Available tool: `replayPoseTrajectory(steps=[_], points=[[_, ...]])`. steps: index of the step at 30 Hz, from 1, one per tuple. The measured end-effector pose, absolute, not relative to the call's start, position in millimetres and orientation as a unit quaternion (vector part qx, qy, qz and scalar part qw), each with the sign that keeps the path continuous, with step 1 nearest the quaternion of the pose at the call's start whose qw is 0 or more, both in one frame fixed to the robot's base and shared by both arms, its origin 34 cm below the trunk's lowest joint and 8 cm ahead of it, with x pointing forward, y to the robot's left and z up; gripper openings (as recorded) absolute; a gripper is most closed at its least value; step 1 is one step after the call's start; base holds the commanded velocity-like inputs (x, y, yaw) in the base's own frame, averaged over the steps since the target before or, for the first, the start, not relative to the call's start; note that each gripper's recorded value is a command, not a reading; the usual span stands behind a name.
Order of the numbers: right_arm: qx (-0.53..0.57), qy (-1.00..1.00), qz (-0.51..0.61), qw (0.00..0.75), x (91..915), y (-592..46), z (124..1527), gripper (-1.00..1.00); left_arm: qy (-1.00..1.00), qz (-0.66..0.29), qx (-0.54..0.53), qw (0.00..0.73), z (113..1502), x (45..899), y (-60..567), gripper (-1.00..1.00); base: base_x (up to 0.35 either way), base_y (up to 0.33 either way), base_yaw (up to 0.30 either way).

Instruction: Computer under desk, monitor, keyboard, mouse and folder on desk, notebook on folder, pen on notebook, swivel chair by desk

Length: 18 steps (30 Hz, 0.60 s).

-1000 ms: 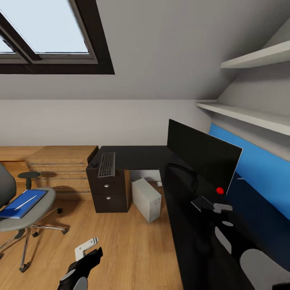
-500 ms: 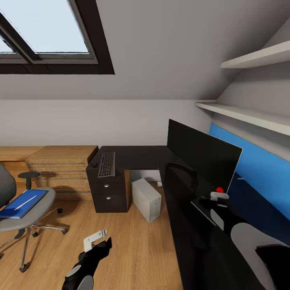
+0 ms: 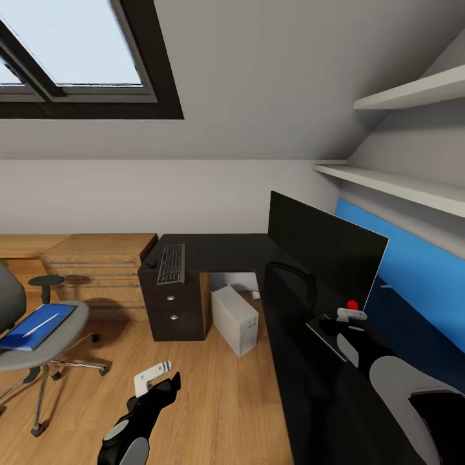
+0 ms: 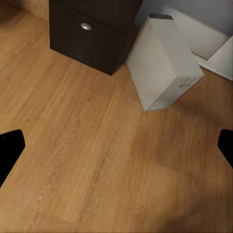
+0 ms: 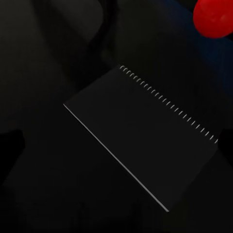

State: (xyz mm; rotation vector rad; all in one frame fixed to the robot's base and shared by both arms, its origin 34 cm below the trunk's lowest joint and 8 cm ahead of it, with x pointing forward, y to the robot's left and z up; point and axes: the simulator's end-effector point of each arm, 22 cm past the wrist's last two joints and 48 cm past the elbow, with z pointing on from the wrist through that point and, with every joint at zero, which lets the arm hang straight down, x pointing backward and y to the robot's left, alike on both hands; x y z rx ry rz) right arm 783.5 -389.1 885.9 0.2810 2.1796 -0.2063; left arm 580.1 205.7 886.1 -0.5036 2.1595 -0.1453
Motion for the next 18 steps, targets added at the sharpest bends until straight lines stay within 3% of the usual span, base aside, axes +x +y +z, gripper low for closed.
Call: replayPoseTrajectory(steps=[18], points=[[0.128, 0.881, -0.074, 0.450, 784.5, -388.8, 883.2, 1.00, 0.872, -0.056, -0.207, 0.440, 882.6, 580.0, 210.7, 1.00, 0.000, 0.000, 0.000]])
